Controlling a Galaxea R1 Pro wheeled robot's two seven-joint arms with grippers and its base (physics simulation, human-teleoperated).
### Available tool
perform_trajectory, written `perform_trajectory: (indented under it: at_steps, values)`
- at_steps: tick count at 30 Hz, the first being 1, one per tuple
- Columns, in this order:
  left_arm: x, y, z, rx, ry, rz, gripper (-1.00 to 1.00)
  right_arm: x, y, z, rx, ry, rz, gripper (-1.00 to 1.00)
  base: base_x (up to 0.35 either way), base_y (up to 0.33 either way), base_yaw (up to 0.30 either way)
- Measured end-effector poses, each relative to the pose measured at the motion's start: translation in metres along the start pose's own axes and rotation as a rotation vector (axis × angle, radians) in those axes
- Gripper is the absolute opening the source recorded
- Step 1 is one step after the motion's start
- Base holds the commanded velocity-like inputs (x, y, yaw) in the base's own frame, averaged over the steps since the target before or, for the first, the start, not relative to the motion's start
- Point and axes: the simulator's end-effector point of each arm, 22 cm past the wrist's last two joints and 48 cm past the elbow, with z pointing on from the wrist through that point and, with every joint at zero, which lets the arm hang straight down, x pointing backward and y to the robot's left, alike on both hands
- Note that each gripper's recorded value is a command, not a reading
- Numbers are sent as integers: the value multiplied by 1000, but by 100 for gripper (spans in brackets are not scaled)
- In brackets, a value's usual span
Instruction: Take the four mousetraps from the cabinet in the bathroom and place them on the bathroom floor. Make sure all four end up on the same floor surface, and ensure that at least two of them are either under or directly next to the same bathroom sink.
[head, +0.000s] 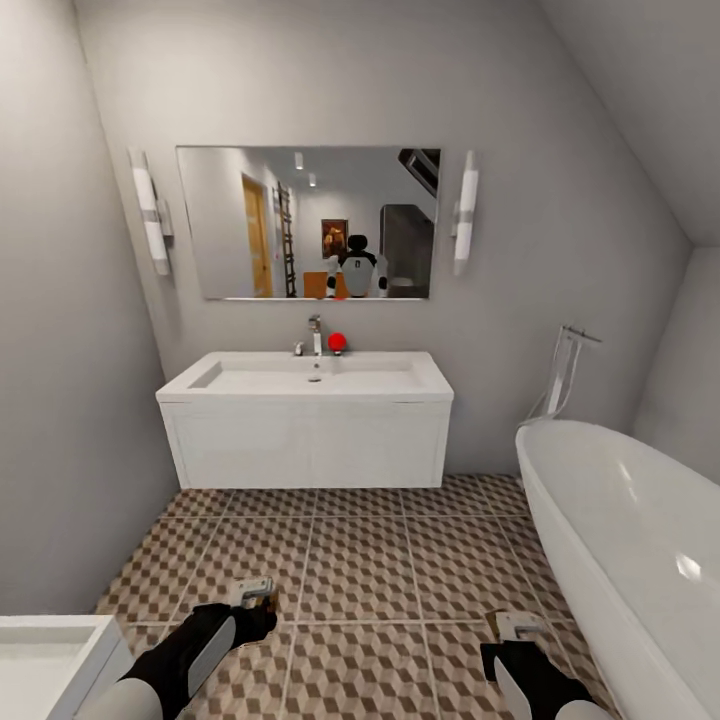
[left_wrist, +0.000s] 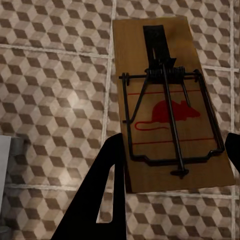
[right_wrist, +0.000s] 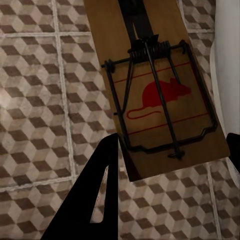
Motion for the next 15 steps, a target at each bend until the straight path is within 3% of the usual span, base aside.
perform_trajectory:
  at_steps: [5,15]
  values:
    - [-7,2,0,-2,-35,-7,-100,-3,0,0,-1,-13,5,-100,323,0,0]
    - [-11,12,0,-14,-46,-12,-100,-4,-4,1,4,-17,11,-100,323,0,0]
